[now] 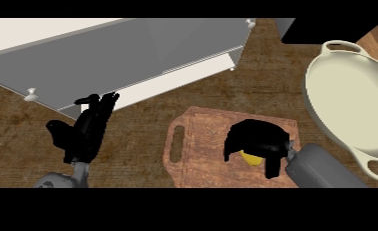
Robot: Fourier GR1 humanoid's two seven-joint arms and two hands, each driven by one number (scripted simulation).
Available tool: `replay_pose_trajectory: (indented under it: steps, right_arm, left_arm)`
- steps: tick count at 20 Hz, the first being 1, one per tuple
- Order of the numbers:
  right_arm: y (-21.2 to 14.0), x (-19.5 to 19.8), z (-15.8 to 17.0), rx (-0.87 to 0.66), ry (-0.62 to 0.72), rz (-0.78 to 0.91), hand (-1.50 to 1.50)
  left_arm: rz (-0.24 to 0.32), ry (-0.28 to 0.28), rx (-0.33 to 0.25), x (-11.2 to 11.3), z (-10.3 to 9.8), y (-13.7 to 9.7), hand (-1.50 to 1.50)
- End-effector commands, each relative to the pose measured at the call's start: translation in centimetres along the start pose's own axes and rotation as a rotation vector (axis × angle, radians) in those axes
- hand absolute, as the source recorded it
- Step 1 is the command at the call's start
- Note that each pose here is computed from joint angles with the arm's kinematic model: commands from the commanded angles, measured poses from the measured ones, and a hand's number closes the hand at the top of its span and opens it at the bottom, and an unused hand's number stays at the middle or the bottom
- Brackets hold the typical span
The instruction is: Pick the lemon from the cutting board and place it in the pot
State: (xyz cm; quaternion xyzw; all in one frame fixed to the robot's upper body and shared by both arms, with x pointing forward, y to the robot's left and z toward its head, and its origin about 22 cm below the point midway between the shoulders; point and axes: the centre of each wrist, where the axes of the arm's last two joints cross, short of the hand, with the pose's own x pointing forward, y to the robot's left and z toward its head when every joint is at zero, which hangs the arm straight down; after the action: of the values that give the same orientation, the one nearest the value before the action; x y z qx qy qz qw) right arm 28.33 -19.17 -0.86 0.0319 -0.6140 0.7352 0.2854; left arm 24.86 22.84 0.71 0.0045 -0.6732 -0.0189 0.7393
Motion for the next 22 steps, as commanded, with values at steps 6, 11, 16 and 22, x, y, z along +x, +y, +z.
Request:
replay_pose_trajectory:
  steps: [6, 11, 16, 22]
  right_arm:
    - [0.7, 0.0, -0.8, -0.049, -0.080, 0.043, 1.50]
    - [1.0, 0.4, -0.1, -0.135, -0.040, 0.126, 1.50]
    - [4.2, 5.1, -1.4, -0.238, 0.141, 0.064, 1.50]
    - [5.1, 10.3, -1.8, -0.390, 0.282, 0.013, 1.50]
  left_arm:
    - [0.011, -0.284, 0.099, 7.4, -3.1, 2.8, 0.00]
    - [-0.004, -0.276, 0.124, 6.4, -3.2, 2.8, 0.00]
    - [-0.005, -0.235, 0.170, 4.9, -1.8, 4.0, 0.00]
    - [-0.025, -0.225, 0.192, 4.2, -0.9, 4.7, 0.00]
